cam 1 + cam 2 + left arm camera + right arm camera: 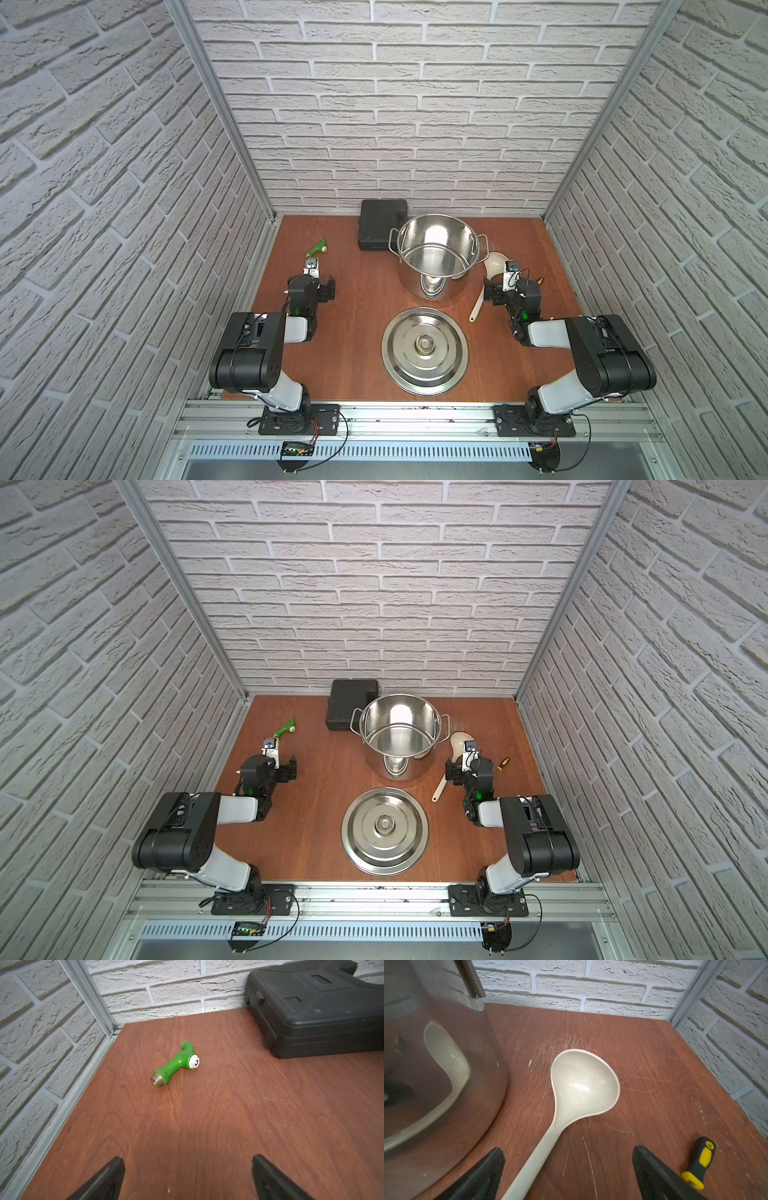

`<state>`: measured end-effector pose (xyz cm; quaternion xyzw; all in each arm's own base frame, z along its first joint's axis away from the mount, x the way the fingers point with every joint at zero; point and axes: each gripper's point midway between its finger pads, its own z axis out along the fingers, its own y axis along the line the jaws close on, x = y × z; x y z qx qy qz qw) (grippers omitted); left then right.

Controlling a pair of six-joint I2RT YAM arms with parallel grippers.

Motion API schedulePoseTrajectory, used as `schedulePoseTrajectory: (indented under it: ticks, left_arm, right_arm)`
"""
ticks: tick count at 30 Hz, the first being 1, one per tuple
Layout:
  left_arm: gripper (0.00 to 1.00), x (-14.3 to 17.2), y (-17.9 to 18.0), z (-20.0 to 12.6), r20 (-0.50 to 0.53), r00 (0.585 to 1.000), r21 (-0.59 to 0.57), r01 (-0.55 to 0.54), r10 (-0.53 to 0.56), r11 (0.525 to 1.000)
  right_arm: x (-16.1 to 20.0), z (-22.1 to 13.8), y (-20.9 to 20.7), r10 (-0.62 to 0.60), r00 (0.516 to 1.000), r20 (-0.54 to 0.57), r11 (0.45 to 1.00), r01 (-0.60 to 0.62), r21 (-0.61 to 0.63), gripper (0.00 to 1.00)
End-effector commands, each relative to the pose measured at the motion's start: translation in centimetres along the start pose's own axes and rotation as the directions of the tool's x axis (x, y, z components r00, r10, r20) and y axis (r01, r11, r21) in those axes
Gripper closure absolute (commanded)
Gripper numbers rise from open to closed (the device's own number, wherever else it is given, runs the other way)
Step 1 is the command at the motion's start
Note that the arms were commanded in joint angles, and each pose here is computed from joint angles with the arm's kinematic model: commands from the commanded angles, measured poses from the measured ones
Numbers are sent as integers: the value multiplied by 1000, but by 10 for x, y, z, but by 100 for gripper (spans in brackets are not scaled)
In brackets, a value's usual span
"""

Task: Stir the soup with a spoon
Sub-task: Reset both arms

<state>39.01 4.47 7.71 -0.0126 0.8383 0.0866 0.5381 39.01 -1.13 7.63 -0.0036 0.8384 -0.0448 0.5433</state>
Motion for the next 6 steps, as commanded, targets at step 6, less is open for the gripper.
schedulePoseTrajectory:
  ticks: [6]
  left_arm:
    - [2, -10, -2, -1, 48, 999, 9, -10, 10, 1000]
  right_arm:
    - [-20, -1, -3, 13, 998, 62, 1000, -14, 6, 1]
